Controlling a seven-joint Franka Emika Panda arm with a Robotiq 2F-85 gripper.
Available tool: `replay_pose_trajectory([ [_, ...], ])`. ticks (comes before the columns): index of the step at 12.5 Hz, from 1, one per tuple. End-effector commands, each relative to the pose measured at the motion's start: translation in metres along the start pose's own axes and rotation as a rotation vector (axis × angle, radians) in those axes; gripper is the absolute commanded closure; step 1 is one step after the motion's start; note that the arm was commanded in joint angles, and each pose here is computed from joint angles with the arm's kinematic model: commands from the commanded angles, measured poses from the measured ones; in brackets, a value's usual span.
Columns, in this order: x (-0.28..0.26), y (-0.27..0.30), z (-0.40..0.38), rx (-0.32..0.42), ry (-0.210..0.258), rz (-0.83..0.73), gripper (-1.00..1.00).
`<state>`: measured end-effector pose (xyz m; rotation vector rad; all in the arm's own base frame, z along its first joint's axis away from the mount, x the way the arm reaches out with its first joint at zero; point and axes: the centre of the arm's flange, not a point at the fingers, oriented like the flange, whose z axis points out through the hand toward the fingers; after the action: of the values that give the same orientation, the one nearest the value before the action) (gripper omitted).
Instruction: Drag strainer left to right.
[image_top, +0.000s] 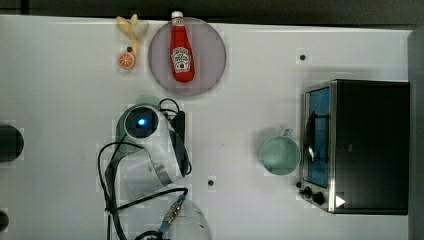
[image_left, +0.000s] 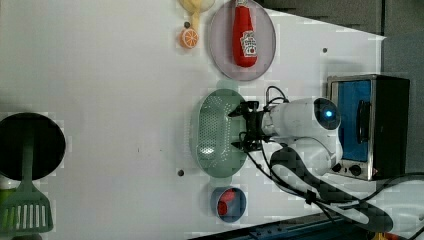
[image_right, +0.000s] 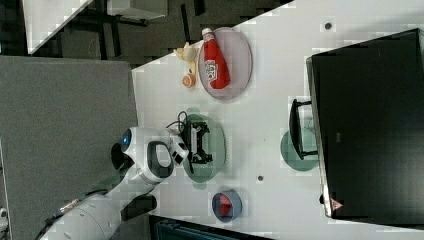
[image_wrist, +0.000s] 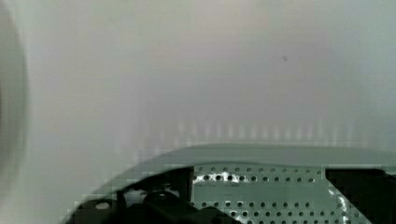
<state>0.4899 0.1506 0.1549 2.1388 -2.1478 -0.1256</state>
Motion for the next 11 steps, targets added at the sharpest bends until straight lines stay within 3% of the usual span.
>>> replay_pose_trajectory([
  [1,0.045,-0.007,-0.015,0.019,0.020,-0.068,-1.00],
  [11,0.134,-0.011,-0.011,0.025,0.055,-0.081,-1.00],
])
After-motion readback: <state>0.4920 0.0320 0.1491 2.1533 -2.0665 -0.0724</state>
